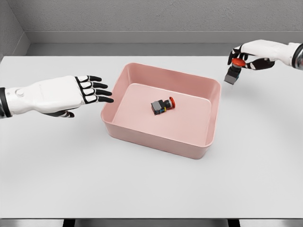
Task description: Put the industrial switch in the basket with both arms
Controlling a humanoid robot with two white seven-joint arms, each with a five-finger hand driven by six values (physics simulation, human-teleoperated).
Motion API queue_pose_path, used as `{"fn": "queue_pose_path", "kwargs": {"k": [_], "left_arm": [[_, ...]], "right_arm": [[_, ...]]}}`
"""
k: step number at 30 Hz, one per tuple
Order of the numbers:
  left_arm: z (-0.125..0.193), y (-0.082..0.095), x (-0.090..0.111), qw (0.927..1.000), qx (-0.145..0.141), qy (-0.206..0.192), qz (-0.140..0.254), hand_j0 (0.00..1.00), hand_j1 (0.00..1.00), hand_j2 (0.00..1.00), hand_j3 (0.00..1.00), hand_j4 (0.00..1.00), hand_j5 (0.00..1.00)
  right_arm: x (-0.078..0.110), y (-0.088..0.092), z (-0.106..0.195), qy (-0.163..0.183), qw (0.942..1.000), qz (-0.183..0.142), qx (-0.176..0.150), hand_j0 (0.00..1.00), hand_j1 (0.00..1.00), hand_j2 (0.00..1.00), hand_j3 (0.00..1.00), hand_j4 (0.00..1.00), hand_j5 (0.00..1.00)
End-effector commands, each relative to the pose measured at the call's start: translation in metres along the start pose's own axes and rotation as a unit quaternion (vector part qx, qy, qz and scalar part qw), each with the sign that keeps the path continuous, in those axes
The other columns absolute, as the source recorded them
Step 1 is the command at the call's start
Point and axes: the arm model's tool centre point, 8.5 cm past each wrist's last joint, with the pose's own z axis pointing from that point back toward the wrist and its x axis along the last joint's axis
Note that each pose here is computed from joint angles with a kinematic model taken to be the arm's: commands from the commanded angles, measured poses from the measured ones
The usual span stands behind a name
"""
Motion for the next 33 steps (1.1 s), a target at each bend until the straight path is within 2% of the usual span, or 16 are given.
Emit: {"fn": "queue_pose_path", "kwargs": {"k": [1, 6, 10, 16, 24, 32, 33], "left_arm": [[0.001, 0.000, 0.000, 1.0000, 0.001, 0.001, 0.002, 1.00, 1.00, 1.00, 1.00, 1.00, 1.00], [0.001, 0.001, -0.001, 1.0000, 0.000, 0.002, 0.001, 1.00, 1.00, 1.00, 1.00, 1.00, 1.00], [0.001, 0.001, -0.001, 1.0000, 0.001, 0.001, 0.001, 1.00, 1.00, 1.00, 1.00, 1.00, 1.00], [0.001, 0.002, -0.001, 1.0000, 0.001, 0.002, 0.000, 1.00, 1.00, 1.00, 1.00, 1.00, 1.00], [0.001, 0.004, -0.001, 1.0000, 0.004, 0.002, -0.002, 1.00, 1.00, 1.00, 1.00, 1.00, 1.00], [0.002, 0.004, -0.002, 1.0000, 0.003, 0.003, -0.003, 1.00, 1.00, 1.00, 1.00, 1.00, 1.00], [0.001, 0.004, -0.002, 1.0000, 0.003, 0.002, -0.003, 1.00, 1.00, 1.00, 1.00, 1.00, 1.00]], "right_arm": [[0.002, -0.004, 0.006, -0.002, 1.0000, 0.005, -0.002, 0.48, 0.48, 0.48, 0.48, 0.48, 0.48], [0.026, -0.012, 0.011, -0.033, 0.9989, 0.031, -0.008, 0.48, 0.48, 0.48, 0.48, 0.48, 0.48], [0.034, -0.019, 0.018, -0.043, 0.9980, 0.044, -0.009, 0.48, 0.48, 0.48, 0.48, 0.48, 0.48], [0.073, -0.024, 0.016, -0.091, 0.9929, 0.075, -0.010, 0.48, 0.48, 0.48, 0.48, 0.48, 0.48], [0.098, -0.025, 0.014, -0.127, 0.9885, 0.081, -0.012, 0.48, 0.48, 0.48, 0.48, 0.48, 0.48], [0.138, -0.023, 0.013, -0.180, 0.9775, 0.111, -0.006, 0.49, 0.49, 0.49, 0.49, 0.49, 0.49], [0.138, -0.023, 0.013, -0.179, 0.9775, 0.111, -0.006, 0.55, 0.55, 0.55, 0.55, 0.55, 0.55]]}}
